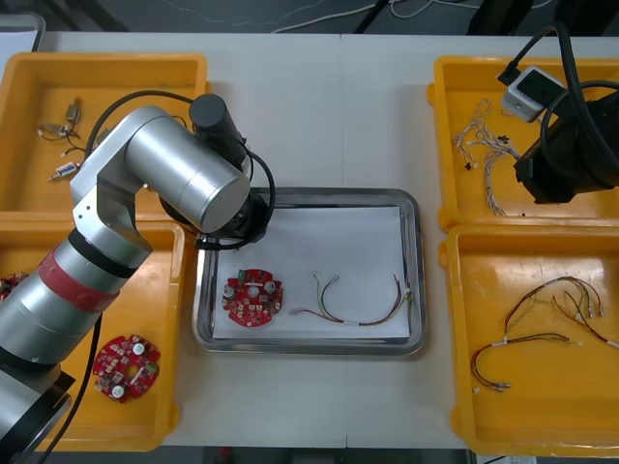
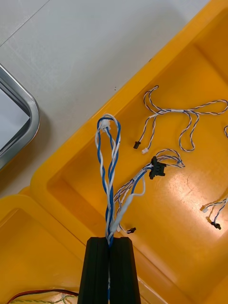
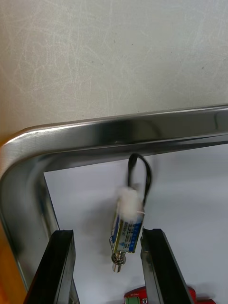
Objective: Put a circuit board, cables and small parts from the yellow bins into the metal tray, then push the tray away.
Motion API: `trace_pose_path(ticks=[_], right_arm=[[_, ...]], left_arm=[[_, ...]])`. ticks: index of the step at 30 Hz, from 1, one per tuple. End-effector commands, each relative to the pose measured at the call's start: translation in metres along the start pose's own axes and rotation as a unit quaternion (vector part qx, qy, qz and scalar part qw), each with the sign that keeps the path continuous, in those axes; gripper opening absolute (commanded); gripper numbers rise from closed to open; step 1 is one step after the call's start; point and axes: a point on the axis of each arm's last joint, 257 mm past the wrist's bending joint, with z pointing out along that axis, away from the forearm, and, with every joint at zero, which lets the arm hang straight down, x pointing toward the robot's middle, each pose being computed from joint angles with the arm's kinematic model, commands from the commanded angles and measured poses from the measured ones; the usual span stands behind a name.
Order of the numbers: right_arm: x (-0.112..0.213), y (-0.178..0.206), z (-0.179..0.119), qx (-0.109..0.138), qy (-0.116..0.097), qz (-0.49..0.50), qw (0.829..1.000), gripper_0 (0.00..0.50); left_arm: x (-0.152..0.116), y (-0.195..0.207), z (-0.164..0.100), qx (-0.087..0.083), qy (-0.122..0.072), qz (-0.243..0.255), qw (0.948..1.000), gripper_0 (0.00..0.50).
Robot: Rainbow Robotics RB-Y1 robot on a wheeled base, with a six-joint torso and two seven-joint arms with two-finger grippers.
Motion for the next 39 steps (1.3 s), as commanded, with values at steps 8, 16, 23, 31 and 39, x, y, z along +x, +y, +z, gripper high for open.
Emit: trace_pose_path(ticks=[8, 16, 23, 31, 39], right_arm=[[-0.006, 0.008, -0.003, -0.002, -0.008, -0.021, 1.0, 0.0], [-0.006, 0.008, -0.003, -0.002, -0.008, -0.021, 1.0, 0.0], [-0.006, 0.008, -0.003, -0.002, -0.008, -0.021, 1.0, 0.0], [-0.006, 0.008, -0.003, -0.002, -0.008, -0.021, 1.0, 0.0], [0.001, 0.016, 0.007, -0.016, -0.001, -0.012, 1.0, 0.0]], left_arm=[[-0.026, -0.025, -0.023, 0.026, -0.029, 0.052, 0.9979, 0.486], [-0.037, -0.03, -0.055, 0.047, -0.025, 0.039, 0.9978, 0.488], [-0.049, -0.02, -0.076, 0.053, -0.03, 0.032, 0.9977, 0.5], [-0.057, 0.018, -0.103, 0.042, -0.033, 0.019, 0.9984, 0.5], [-0.058, 0.072, -0.117, 0.001, -0.022, -0.026, 0.9994, 0.5]])
